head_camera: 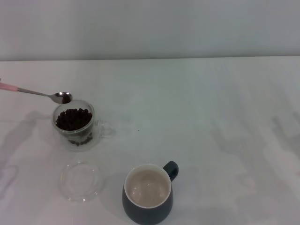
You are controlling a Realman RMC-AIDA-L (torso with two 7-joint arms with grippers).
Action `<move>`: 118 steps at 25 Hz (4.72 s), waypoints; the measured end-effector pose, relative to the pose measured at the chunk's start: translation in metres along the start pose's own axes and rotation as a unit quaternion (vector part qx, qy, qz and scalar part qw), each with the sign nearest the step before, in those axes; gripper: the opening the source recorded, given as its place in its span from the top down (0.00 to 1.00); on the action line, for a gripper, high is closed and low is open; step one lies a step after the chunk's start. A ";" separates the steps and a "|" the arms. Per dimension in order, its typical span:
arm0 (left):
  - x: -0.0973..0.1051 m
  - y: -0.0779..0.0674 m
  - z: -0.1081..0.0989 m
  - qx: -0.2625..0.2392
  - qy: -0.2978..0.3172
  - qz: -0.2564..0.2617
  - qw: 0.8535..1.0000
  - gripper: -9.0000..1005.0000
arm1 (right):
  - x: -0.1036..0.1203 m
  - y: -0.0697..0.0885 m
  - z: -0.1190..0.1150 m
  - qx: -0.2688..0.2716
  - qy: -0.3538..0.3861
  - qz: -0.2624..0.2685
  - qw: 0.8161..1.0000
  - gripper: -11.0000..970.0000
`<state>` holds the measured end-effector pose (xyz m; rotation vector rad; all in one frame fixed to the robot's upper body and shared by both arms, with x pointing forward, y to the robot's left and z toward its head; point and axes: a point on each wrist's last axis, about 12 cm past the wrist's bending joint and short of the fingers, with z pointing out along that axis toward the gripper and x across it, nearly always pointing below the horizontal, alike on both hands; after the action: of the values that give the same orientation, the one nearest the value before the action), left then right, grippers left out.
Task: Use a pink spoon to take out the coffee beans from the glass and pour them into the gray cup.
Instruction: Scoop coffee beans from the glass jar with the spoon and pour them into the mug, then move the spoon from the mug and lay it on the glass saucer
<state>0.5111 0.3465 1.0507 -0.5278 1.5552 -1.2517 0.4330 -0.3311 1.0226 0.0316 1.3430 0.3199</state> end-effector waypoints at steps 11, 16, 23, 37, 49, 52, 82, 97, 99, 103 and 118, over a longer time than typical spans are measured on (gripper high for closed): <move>0.029 -0.011 0.021 0.037 0.054 -0.024 0.998 0.86 | 0.000 0.002 0.007 -0.005 -0.005 0.002 1.000 0.28; 0.044 -0.016 0.031 0.051 0.109 -0.025 0.992 0.86 | 0.000 0.003 0.008 -0.006 -0.005 0.002 1.000 0.28; 0.063 -0.027 0.041 0.086 0.180 -0.018 0.980 0.86 | 0.000 0.003 0.008 -0.006 -0.005 0.001 1.000 0.28; 0.082 -0.039 0.052 0.142 0.280 0.101 0.944 0.86 | 0.002 0.005 0.009 -0.010 -0.001 0.006 1.000 0.28; 0.080 -0.050 0.058 0.219 0.293 0.262 0.893 0.86 | 0.002 0.006 0.008 -0.010 0.001 0.009 1.000 0.28; 0.083 -0.059 0.062 0.265 0.311 0.308 0.859 0.86 | 0.002 0.006 0.008 -0.010 0.001 0.009 1.000 0.28; 0.010 0.009 -0.099 -0.025 -0.046 0.048 0.997 0.86 | 0.000 0.005 0.019 -0.011 -0.009 0.007 1.000 0.28; 0.020 0.022 -0.079 -0.074 0.059 0.019 0.995 0.86 | 0.004 0.001 0.023 0.005 0.007 0.004 1.000 0.28; 0.020 0.022 -0.074 -0.074 0.074 0.025 0.994 0.86 | 0.003 0.000 0.024 0.006 0.006 0.004 1.000 0.28; 0.024 0.023 -0.060 -0.079 0.106 0.039 0.990 0.86 | 0.003 0.000 0.024 0.008 0.005 0.004 1.000 0.28; 0.048 0.023 -0.033 -0.080 0.165 0.048 0.982 0.86 | 0.004 0.001 0.028 0.007 0.007 0.006 1.000 0.28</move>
<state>0.4699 0.3305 1.0069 -0.3520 1.9495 -1.1886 0.4600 -0.3247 1.0253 0.0503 1.3601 0.3216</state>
